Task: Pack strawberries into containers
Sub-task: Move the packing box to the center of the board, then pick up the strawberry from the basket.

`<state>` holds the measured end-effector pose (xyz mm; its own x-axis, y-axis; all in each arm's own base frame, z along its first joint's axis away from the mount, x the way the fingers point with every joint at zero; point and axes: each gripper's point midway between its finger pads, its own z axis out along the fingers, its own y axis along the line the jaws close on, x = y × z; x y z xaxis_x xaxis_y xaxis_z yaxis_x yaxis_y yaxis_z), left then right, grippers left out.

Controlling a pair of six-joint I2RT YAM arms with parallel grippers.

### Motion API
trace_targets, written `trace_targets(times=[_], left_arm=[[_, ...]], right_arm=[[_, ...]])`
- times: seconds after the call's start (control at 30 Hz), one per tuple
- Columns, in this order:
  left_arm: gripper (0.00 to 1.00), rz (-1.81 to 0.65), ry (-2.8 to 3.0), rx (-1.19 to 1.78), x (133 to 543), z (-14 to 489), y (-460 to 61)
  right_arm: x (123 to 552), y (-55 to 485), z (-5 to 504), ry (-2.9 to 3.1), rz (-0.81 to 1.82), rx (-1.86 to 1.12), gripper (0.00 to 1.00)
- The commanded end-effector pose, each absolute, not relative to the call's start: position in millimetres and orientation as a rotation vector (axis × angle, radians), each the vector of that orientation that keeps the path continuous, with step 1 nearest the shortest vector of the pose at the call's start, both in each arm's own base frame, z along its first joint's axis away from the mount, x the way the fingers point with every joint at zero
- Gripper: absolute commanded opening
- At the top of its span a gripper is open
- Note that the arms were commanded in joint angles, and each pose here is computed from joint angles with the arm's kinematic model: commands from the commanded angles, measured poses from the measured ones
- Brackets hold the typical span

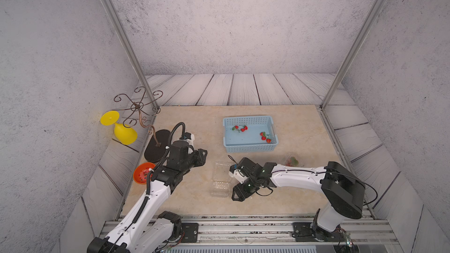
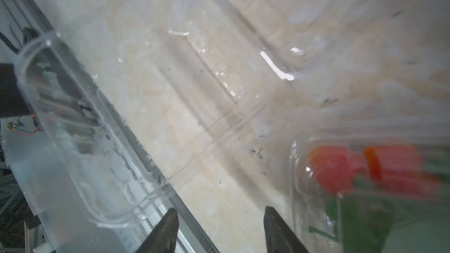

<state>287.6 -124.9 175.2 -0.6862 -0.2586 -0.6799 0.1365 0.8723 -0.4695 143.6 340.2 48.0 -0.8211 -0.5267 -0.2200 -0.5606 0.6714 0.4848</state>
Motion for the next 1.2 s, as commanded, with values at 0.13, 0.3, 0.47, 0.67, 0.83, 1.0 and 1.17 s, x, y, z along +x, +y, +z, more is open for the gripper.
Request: trace_targets(times=[0.13, 0.3, 0.47, 0.67, 0.83, 1.0, 1.17], left_arm=[[0.39, -0.691, 2.183, -0.044, 290, 189, -132], [0.39, -0.690, 2.192, -0.004, 293, 196, -136], [0.39, -0.644, 2.193, 0.080, 302, 216, -139], [0.39, -0.576, 2.168, 0.183, 322, 246, -143], [0.39, -0.565, 2.160, 0.259, 337, 255, -151], [0.39, -0.602, 2.158, 0.307, 339, 246, -155], [0.40, -0.649, 2.157, 0.319, 336, 235, -159]], right_arm=[[203, 283, 33, 2.862, 0.717, -0.522, 0.59], [228, 234, 40, 2.844, 0.601, -0.388, 0.59], [232, 228, 96, 2.732, 0.597, -0.493, 0.60], [262, 228, 162, 2.580, 0.484, -0.590, 0.62], [334, 239, 166, 2.580, 0.347, -0.588, 0.62], [412, 254, 145, 2.599, 0.275, -0.576, 0.62], [476, 259, 114, 2.611, 0.224, -0.540, 0.58]])
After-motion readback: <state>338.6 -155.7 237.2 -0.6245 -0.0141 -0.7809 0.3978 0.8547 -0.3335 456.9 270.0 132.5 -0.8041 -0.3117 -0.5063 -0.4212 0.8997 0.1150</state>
